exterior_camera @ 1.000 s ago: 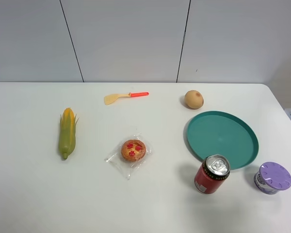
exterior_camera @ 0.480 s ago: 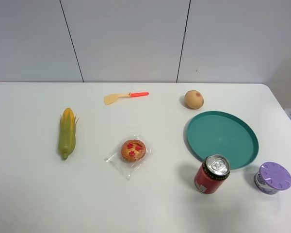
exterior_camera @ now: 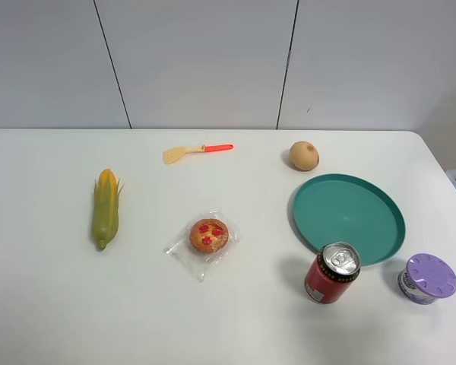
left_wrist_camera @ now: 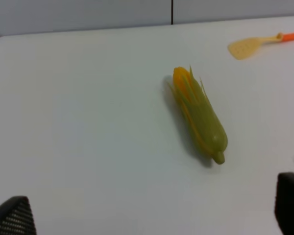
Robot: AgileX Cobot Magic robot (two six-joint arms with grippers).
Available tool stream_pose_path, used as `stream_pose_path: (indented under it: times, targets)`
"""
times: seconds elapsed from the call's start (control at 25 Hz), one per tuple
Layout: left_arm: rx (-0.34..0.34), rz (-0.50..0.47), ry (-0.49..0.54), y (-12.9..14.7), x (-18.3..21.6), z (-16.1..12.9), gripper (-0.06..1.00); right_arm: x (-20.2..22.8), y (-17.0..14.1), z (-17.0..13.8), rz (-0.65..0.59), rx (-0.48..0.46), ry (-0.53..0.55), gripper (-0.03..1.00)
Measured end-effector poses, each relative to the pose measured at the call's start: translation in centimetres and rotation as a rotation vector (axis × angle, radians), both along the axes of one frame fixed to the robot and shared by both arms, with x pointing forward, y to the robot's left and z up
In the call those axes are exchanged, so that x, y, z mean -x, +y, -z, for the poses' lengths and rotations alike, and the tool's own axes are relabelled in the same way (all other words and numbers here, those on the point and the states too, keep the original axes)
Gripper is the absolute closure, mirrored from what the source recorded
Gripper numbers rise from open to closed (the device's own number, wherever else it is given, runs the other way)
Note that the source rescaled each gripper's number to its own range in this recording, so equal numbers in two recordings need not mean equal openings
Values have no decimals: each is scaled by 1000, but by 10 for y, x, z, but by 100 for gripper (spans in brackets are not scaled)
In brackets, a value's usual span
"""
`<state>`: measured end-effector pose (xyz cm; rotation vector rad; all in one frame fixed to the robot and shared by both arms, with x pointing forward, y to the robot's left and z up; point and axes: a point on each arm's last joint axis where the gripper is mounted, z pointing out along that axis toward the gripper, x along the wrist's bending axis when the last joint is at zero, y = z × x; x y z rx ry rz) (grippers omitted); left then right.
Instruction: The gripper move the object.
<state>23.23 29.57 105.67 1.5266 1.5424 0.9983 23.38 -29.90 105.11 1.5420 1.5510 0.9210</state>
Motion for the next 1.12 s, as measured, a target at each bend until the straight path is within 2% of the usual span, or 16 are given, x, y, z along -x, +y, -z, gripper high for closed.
stream_pose_path:
  times: [1.12]
  targets:
    - [12, -6, 5, 0, 0, 1, -5, 0, 0, 0, 0, 0, 0, -3]
